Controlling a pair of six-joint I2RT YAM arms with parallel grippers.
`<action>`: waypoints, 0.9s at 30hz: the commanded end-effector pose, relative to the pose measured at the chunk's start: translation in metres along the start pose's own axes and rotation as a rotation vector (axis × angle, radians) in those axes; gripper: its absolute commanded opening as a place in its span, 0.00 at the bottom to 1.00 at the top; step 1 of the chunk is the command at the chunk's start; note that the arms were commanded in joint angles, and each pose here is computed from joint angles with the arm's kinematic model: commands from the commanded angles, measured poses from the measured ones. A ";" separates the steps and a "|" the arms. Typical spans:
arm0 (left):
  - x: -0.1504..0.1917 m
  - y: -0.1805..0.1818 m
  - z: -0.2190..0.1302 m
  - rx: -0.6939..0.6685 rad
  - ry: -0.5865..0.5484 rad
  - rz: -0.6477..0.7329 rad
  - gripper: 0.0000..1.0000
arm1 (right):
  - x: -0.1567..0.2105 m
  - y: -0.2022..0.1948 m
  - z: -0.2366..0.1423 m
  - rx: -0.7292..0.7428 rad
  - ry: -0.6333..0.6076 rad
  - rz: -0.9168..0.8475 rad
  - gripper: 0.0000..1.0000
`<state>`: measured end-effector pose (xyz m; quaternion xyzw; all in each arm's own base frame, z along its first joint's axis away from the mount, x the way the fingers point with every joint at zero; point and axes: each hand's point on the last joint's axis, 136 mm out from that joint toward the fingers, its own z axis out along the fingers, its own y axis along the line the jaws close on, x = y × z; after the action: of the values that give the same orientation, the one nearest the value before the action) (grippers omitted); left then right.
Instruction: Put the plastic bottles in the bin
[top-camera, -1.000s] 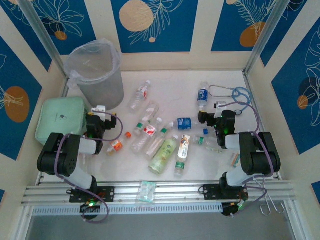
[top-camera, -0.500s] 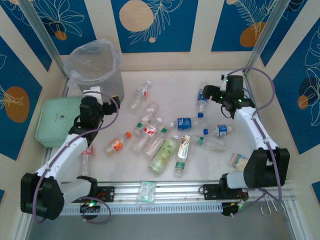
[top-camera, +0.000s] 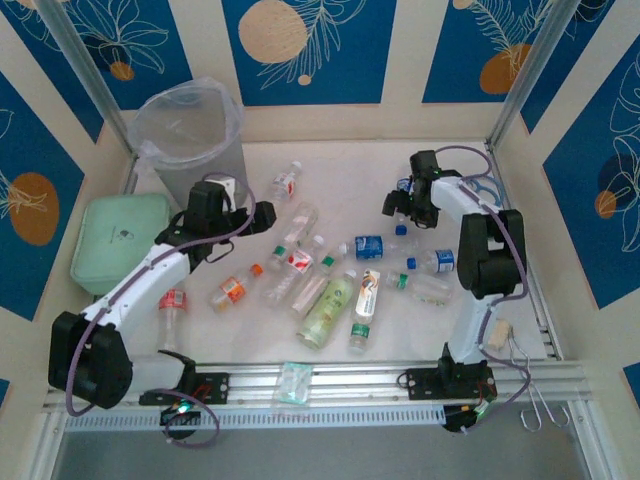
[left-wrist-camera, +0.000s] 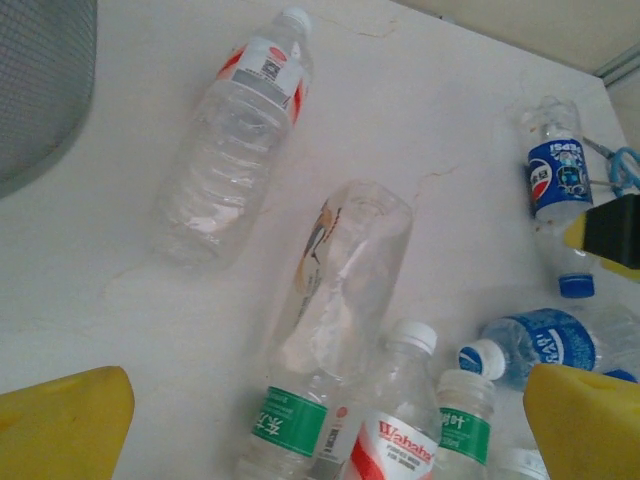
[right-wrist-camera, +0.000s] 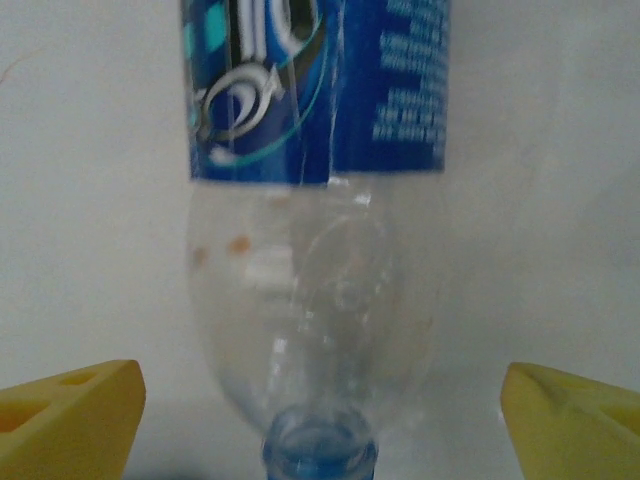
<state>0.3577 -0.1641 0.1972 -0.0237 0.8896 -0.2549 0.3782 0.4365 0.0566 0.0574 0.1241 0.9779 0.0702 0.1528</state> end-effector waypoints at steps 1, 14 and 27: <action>-0.011 -0.018 0.002 0.063 -0.006 -0.017 0.99 | -0.009 0.002 0.005 -0.009 0.008 0.012 0.85; -0.043 -0.085 -0.006 0.399 -0.050 -0.152 0.95 | -0.011 0.035 -0.084 -0.131 -0.165 -0.136 0.58; -0.060 -0.193 0.005 0.828 -0.032 -0.259 0.84 | 0.114 0.161 -0.182 -0.701 -0.106 -0.381 0.43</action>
<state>0.3840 -0.3014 0.2914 -0.0164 0.7373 -0.5871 0.3338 0.3305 0.2014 0.2198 -0.0985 0.9056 0.3095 0.2727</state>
